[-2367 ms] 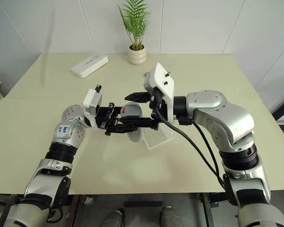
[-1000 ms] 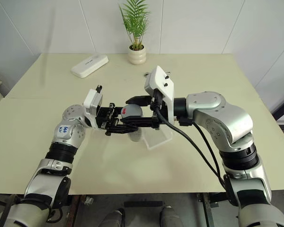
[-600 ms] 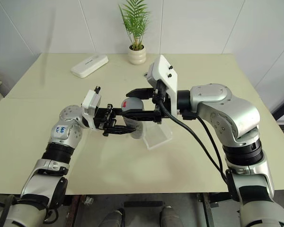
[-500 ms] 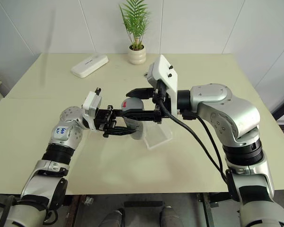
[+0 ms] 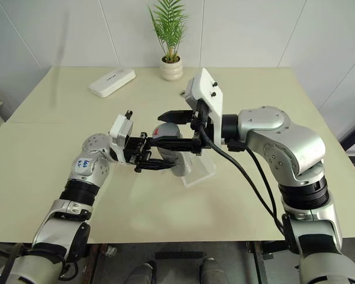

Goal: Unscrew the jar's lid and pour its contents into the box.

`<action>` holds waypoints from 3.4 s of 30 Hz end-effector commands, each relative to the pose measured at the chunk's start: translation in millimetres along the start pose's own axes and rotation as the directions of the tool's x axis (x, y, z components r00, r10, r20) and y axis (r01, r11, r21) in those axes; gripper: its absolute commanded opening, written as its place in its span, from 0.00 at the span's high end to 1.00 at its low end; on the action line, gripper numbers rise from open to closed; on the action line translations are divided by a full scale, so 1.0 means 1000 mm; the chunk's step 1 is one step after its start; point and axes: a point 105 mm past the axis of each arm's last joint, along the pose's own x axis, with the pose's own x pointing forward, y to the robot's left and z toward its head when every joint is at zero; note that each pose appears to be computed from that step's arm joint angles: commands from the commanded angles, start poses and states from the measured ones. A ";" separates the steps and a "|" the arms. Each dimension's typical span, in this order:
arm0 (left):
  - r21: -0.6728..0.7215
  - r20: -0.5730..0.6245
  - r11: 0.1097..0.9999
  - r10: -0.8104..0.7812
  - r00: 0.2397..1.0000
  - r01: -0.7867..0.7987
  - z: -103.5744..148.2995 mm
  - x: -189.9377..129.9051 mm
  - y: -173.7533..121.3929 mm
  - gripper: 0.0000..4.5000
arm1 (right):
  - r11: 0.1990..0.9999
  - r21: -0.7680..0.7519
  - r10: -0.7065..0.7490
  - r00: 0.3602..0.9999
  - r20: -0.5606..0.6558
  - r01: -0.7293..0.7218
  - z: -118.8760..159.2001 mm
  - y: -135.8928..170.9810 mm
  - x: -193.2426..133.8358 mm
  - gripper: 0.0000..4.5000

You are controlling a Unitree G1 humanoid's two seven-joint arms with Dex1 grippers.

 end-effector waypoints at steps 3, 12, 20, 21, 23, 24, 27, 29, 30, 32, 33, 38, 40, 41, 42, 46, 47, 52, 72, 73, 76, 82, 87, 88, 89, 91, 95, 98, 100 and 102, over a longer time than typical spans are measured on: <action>0.059 0.032 0.996 -0.071 0.997 0.069 0.020 0.001 -0.002 0.57 | 1.000 -0.030 -0.002 1.000 0.019 0.002 0.007 0.007 -0.003 0.34; 0.030 -0.021 0.993 -0.112 0.994 0.112 0.019 -0.008 -0.007 0.57 | 0.999 -0.032 0.000 1.000 0.011 0.001 0.005 0.009 -0.004 0.34; -0.050 -0.132 0.988 -0.149 0.980 0.144 0.009 -0.018 -0.018 0.57 | 0.999 -0.044 -0.015 1.000 0.022 0.016 0.011 0.003 -0.007 0.34; -0.054 -0.144 0.988 -0.154 0.978 0.147 0.008 -0.019 -0.019 0.57 | 0.999 -0.048 -0.020 1.000 0.022 0.021 0.011 0.002 -0.008 0.34; -0.063 -0.152 0.987 -0.157 0.976 0.149 0.007 -0.021 -0.021 0.57 | 0.998 -0.053 -0.027 0.999 0.025 0.028 0.013 0.000 -0.010 0.34; -0.065 -0.153 0.987 -0.158 0.976 0.150 0.007 -0.021 -0.022 0.57 | 0.998 -0.057 -0.031 0.999 0.027 0.033 0.014 -0.002 -0.010 0.34; -0.062 -0.145 0.987 -0.157 0.977 0.149 0.008 -0.022 -0.022 0.57 | 0.997 -0.065 -0.040 0.999 0.029 0.041 0.016 -0.004 -0.011 0.34; -0.061 -0.139 0.987 -0.153 0.978 0.146 0.009 -0.022 -0.021 0.57 | 0.996 -0.070 -0.049 0.998 0.030 0.051 0.017 -0.007 -0.012 0.34; -0.059 -0.137 0.988 -0.149 0.979 0.142 0.010 -0.023 -0.021 0.57 | 0.994 -0.076 -0.074 0.997 0.027 0.075 0.017 -0.011 -0.014 0.34; -0.057 -0.145 0.991 -0.130 0.981 0.123 0.013 -0.027 -0.019 0.57 | 0.980 -0.098 -0.171 0.985 0.005 0.170 0.015 -0.028 -0.027 0.34; -0.055 -0.148 0.992 -0.124 0.981 0.117 0.014 -0.029 -0.018 0.57 | 0.973 -0.106 -0.205 0.979 -0.003 0.203 0.014 -0.034 -0.032 0.34; -0.043 -0.163 0.998 -0.058 0.985 0.052 0.021 -0.042 -0.014 0.57 | 0.920 -0.117 -0.385 0.919 -0.089 0.374 -0.004 -0.060 -0.068 0.34; -0.037 -0.179 0.999 -0.009 0.984 0.003 0.024 -0.050 -0.011 0.57 | 0.884 -0.095 -0.467 0.872 -0.149 0.457 -0.024 -0.066 -0.087 0.34; -0.034 -0.184 0.999 0.008 0.983 -0.015 0.025 -0.053 -0.010 0.57 | 0.871 -0.088 -0.492 0.854 -0.169 0.484 -0.031 -0.068 -0.093 0.34; -0.034 -0.182 0.999 0.024 0.983 -0.031 0.027 -0.055 -0.009 0.57 | 0.857 -0.074 -0.514 0.836 -0.191 0.510 -0.040 -0.067 -0.098 0.34; -0.045 -0.177 0.994 0.089 0.980 -0.098 0.031 -0.064 -0.004 0.57 | 0.793 -0.036 -0.591 0.754 -0.287 0.608 -0.081 -0.062 -0.112 0.34; -0.039 -0.175 0.992 0.108 0.979 -0.117 0.031 -0.065 -0.002 0.57 | 0.776 -0.022 -0.605 0.735 -0.306 0.630 -0.092 -0.059 -0.114 0.34; -0.019 -0.154 0.982 0.180 0.972 -0.185 0.035 -0.069 0.009 0.57 | 0.680 0.036 -0.674 0.643 -0.363 0.732 -0.134 -0.047 -0.117 0.34; 0.085 -0.160 0.959 0.280 0.947 -0.270 0.038 -0.071 0.034 0.57 | 0.581 0.068 -0.713 0.548 -0.437 0.811 -0.175 -0.027 -0.137 0.01; 0.094 -0.162 0.957 0.288 0.944 -0.276 0.038 -0.071 0.036 0.57 | 0.587 0.065 -0.712 0.553 -0.433 0.807 -0.174 -0.028 -0.137 0.01; 0.112 -0.180 0.951 0.304 0.935 -0.288 0.036 -0.070 0.039 0.57 | 0.602 0.057 -0.708 0.566 -0.422 0.796 -0.169 -0.028 -0.138 0.01; 0.258 -0.180 0.920 0.345 0.921 -0.294 0.040 -0.061 0.052 0.57 | 0.738 0.083 -0.623 0.724 -0.295 0.669 -0.123 -0.012 -0.131 0.01; 0.441 -0.249 0.871 0.351 0.903 -0.217 0.034 -0.045 0.061 0.57 | 0.859 0.134 -0.456 0.858 -0.238 0.494 -0.091 0.020 -0.128 0.01; 0.469 -0.253 0.861 0.344 0.904 -0.197 0.033 -0.041 0.061 0.57 | 0.866 0.134 -0.445 0.865 -0.233 0.482 -0.087 0.022 -0.129 0.01; 0.494 -0.267 0.853 0.333 0.904 -0.169 0.032 -0.037 0.062 0.57 | 0.867 0.135 -0.442 0.866 -0.233 0.479 -0.085 0.024 -0.130 0.01; 0.610 -0.351 0.791 0.322 0.880 -0.046 0.025 -0.026 0.062 0.57 | 0.876 0.125 -0.429 0.872 -0.237 0.465 -0.081 0.029 -0.131 0.01; 0.689 -0.350 0.725 0.331 0.876 0.001 0.024 -0.012 0.067 0.57 | 0.878 0.116 -0.428 0.871 -0.242 0.464 -0.077 0.033 -0.132 0.01; 0.751 -0.396 0.655 0.348 0.849 0.082 0.018 0.000 0.070 0.57 | 0.894 0.140 -0.395 0.895 -0.207 0.427 -0.069 0.042 -0.127 0.01; 0.826 -0.411 0.543 0.393 0.823 0.153 0.019 0.011 0.076 0.57 | 0.899 0.160 -0.377 0.906 -0.192 0.408 -0.064 0.051 -0.125 0.01; 0.875 -0.409 0.439 0.450 0.794 0.202 0.020 0.016 0.083 0.57 | 0.897 0.168 -0.378 0.906 -0.192 0.410 -0.063 0.053 -0.126 0.01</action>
